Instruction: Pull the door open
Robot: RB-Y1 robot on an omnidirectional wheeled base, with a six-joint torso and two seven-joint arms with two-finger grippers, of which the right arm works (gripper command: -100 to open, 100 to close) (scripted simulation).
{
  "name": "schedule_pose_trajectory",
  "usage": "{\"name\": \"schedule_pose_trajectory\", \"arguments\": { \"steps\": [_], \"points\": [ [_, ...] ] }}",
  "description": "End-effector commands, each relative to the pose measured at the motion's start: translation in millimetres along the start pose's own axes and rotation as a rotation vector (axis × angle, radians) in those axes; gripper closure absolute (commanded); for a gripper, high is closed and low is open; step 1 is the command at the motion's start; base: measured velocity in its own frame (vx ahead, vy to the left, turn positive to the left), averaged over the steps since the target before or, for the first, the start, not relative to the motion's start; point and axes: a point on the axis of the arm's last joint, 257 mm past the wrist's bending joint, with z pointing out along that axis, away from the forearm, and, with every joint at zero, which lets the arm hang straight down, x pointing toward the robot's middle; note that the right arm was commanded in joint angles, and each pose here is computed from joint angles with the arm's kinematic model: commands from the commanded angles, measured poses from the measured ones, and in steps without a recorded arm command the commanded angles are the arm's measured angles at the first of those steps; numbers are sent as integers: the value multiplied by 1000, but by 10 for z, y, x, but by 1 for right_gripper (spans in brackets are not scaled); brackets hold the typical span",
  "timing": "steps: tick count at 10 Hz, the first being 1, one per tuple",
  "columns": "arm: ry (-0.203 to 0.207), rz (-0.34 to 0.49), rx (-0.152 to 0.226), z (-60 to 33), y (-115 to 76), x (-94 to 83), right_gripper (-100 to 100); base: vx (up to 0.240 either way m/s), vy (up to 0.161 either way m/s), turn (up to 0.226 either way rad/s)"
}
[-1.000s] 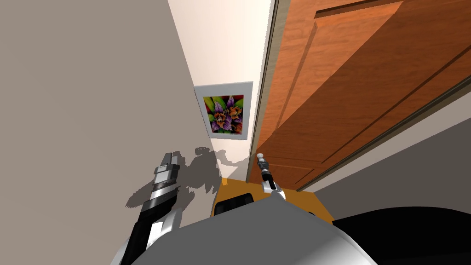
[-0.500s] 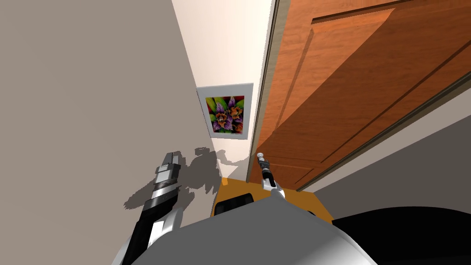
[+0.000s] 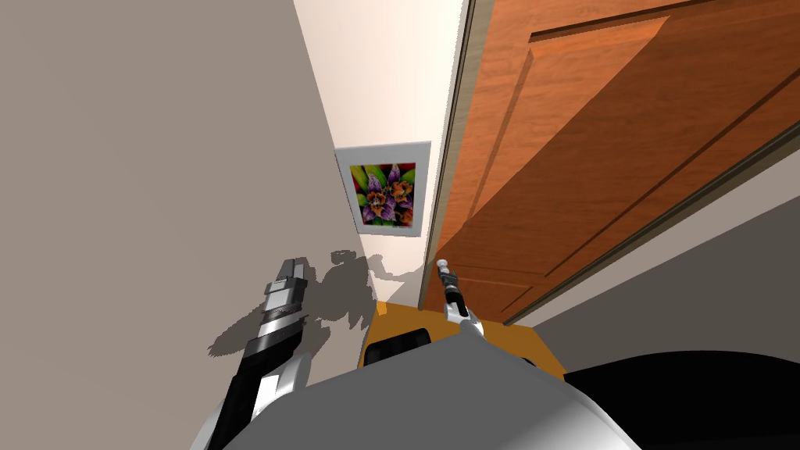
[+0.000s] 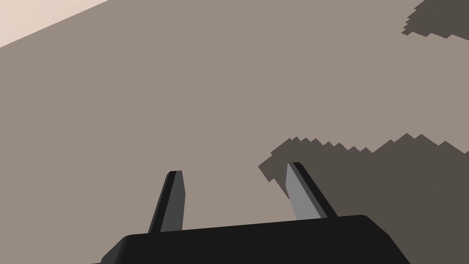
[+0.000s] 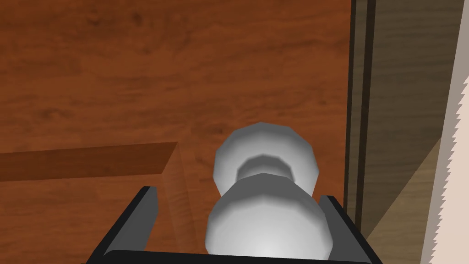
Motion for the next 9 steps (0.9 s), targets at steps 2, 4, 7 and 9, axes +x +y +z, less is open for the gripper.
{"name": "schedule_pose_trajectory", "arguments": {
  "steps": [2,4,7,9],
  "points": [
    [18,32,63,43,-316,-24,100,-8,3,3],
    [18,32,63,43,-316,-24,100,-4,1,4],
    [18,32,63,43,-316,-24,100,1,0,5],
    [18,32,63,43,-316,-24,100,-1,-1,2]
  ]
}}
